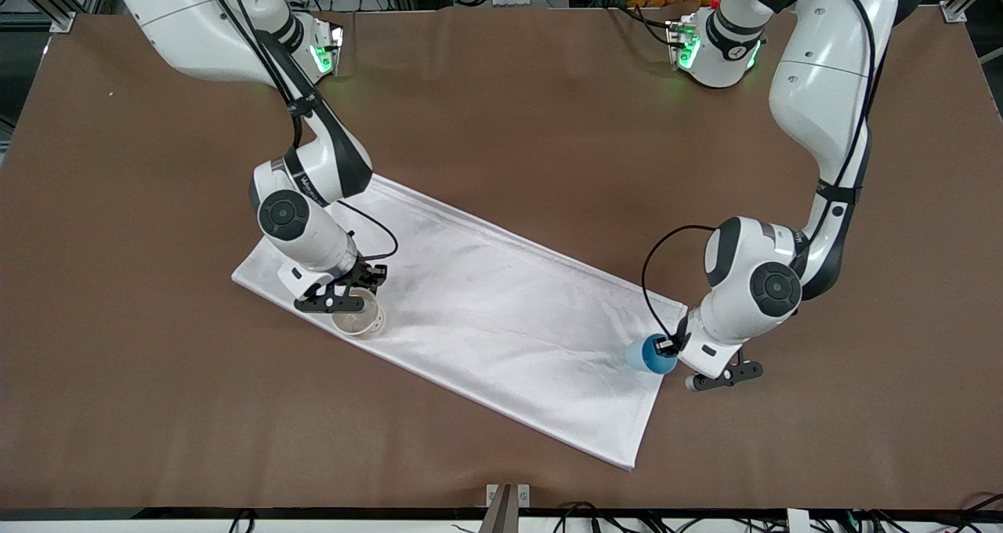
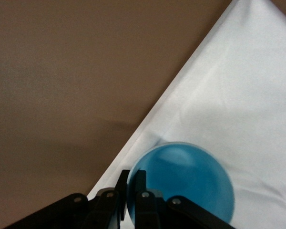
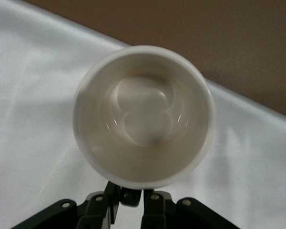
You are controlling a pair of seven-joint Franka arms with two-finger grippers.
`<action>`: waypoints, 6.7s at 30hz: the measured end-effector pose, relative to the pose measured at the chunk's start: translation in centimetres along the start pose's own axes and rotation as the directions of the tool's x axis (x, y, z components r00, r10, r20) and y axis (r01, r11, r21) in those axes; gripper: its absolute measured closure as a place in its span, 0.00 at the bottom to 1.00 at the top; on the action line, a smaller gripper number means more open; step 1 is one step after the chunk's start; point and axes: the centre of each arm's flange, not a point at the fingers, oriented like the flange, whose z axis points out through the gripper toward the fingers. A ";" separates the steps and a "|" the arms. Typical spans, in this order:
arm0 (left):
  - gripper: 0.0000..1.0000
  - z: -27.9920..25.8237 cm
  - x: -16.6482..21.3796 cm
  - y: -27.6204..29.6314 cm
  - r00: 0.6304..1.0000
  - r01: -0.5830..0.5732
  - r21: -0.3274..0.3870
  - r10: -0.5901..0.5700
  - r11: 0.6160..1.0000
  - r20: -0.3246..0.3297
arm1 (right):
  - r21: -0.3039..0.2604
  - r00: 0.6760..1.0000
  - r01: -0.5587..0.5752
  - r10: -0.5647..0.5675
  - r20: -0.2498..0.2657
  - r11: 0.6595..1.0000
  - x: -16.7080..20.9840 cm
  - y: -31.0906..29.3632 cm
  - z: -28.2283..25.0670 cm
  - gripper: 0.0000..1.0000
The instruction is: Place blue cup into white mug on table
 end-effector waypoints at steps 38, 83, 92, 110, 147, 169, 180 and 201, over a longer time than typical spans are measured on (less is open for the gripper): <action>0.95 -14.7 -11.2 -4.7 0.979 -0.133 0.159 0.105 0.978 0.174 | 0.143 0.990 -0.140 0.139 0.017 0.980 -19.3 -37.8 -3.8 0.81; 0.95 -14.3 -20.8 1.5 0.986 -0.105 0.096 0.092 0.990 0.140 | 0.167 0.982 -0.187 0.187 0.015 0.968 -19.0 -35.9 -24.5 0.00; 0.95 -12.4 -25.8 7.0 0.989 -0.055 0.088 0.042 0.995 0.141 | 0.106 0.995 -0.098 0.097 0.020 0.990 -17.4 -28.9 -32.8 0.00; 0.90 -8.7 -25.0 11.0 0.987 -0.020 0.069 0.008 0.997 0.158 | -0.039 0.995 0.097 -0.097 0.020 0.994 -9.7 -9.4 -40.7 0.00; 0.00 -19.5 -9.7 -2.5 0.996 -0.061 0.121 0.051 0.991 0.079 | -0.048 0.996 0.092 -0.091 0.017 0.995 -2.0 16.1 -38.2 0.00; 0.00 -25.6 -14.3 -13.9 0.959 -0.273 0.177 0.254 0.946 0.123 | -0.002 0.997 0.078 -0.078 -0.018 0.997 -3.1 16.5 -40.3 0.00; 0.00 -35.7 -10.3 -13.4 0.962 -0.233 0.158 0.251 0.960 -0.110 | -0.001 0.997 0.079 -0.079 -0.016 0.997 -3.1 16.5 -40.3 0.00; 0.00 -42.5 -10.4 -13.6 0.911 -0.411 0.061 0.409 0.910 0.050 | 0.000 0.997 0.079 -0.079 -0.013 0.997 -3.2 16.5 -40.3 0.00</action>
